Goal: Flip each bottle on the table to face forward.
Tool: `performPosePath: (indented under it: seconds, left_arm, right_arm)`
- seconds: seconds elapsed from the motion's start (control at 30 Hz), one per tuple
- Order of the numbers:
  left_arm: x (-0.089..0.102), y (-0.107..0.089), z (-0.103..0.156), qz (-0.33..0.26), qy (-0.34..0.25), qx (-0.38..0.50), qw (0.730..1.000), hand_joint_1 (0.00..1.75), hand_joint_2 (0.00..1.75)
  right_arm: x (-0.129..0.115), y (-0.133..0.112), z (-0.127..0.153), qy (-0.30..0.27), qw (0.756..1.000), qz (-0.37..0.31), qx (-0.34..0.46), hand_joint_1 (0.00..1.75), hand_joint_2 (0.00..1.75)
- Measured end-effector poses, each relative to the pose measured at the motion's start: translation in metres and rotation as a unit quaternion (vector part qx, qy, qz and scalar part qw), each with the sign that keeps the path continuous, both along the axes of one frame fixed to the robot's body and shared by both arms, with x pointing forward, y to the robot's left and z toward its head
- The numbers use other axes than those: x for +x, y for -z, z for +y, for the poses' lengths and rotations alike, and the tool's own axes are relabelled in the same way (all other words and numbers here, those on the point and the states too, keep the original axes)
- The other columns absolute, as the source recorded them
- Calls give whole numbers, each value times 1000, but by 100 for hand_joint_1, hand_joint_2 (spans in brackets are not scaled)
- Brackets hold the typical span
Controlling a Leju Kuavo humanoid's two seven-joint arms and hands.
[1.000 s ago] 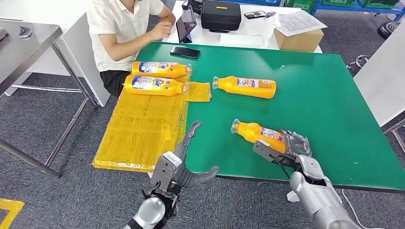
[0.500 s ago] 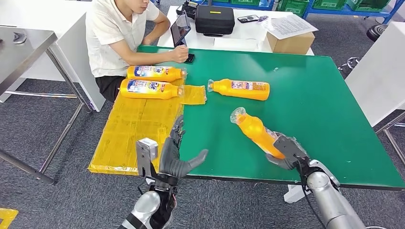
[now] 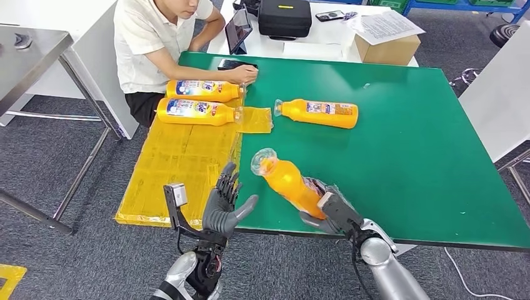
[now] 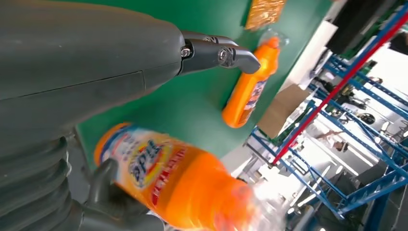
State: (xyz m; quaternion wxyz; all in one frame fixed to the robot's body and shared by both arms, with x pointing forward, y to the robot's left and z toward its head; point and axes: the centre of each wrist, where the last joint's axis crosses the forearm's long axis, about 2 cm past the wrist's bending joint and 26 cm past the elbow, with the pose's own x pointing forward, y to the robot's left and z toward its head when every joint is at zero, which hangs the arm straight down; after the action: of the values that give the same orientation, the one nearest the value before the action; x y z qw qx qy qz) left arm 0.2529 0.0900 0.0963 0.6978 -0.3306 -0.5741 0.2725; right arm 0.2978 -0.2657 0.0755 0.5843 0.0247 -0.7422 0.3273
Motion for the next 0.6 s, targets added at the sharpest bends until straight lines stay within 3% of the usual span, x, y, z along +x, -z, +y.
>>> performPosePath:
  seconds: [0.23,0.6]
  left_arm:
    - [3,-5,6,-33,3,-2,999,0,175]
    - [8,-19,-9,-89,47,20,995,0,175]
  right_arm:
    - [0,-10,24,-22,999,-28,6,175,175]
    - [-9,6,65,-91,996,25,7,175,175]
